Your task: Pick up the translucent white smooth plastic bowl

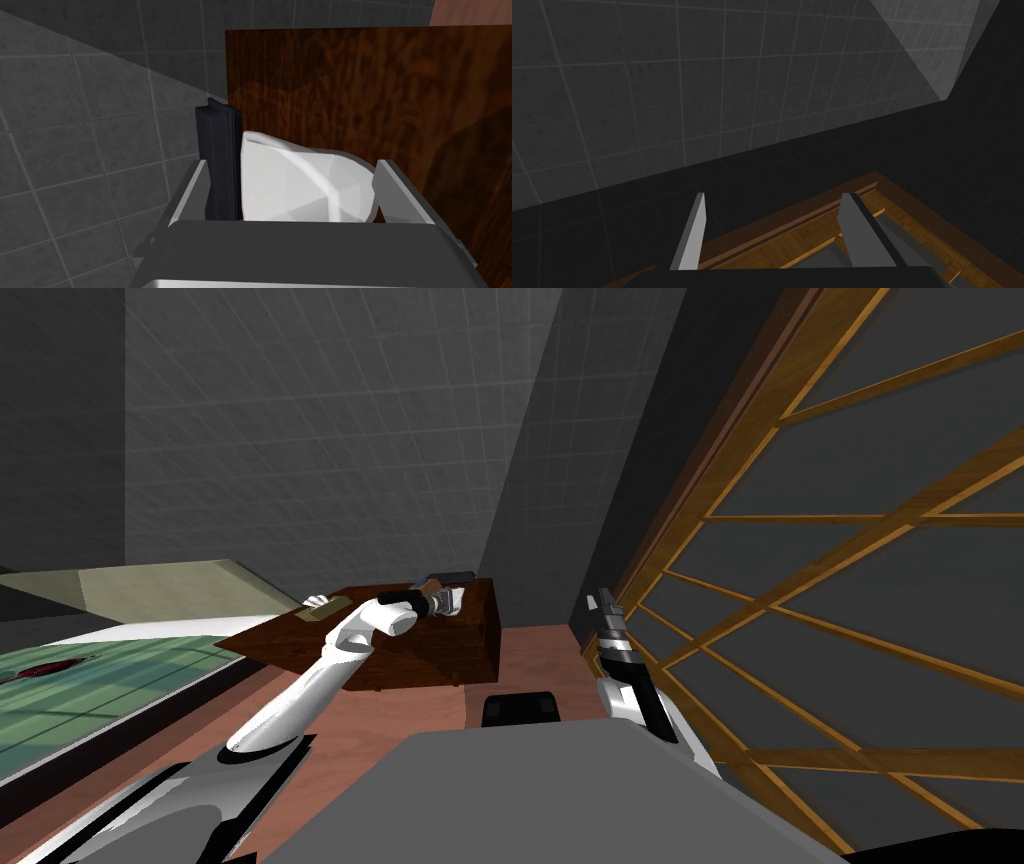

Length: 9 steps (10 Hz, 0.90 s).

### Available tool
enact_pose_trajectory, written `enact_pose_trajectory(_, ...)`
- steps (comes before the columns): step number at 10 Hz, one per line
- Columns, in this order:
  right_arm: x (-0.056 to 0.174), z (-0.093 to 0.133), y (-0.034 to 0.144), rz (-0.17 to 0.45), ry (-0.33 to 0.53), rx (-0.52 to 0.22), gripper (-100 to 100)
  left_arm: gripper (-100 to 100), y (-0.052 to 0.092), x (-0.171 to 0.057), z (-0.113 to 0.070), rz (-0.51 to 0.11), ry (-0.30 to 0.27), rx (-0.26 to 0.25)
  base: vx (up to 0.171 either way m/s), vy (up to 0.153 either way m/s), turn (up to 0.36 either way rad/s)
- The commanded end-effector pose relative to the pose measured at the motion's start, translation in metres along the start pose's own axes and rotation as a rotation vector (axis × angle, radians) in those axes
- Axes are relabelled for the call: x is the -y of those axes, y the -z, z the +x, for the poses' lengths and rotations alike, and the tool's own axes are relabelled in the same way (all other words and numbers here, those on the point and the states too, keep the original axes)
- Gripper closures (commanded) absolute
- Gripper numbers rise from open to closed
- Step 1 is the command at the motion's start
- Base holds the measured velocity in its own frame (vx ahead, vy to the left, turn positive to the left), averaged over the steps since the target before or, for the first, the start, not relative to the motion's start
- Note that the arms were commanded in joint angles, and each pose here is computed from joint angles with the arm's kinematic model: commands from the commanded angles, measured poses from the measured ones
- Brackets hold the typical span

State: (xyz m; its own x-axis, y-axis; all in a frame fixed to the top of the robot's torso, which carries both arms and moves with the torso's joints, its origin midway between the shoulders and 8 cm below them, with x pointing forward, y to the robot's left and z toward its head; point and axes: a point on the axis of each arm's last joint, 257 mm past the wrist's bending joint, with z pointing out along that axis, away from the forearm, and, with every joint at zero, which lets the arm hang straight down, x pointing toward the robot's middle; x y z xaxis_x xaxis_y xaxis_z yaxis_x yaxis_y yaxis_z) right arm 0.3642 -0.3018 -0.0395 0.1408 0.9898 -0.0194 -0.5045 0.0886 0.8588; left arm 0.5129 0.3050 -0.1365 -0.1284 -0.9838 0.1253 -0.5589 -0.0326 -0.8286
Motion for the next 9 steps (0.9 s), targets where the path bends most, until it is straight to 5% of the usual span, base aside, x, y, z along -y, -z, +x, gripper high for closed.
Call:
enact_pose_trajectory(1,0.0,0.0,0.0,0.0,0.0,0.0,0,-100,0.001,-0.01,-0.007,-0.051,0.004,0.019,0.041,0.017,-0.024)
enact_pose_trajectory(9,0.0,0.0,0.0,0.0,0.0,0.0,0,-100,0.012,-0.046,-0.041,-0.278,0.02,0.113,0.043,0.023,-0.019)
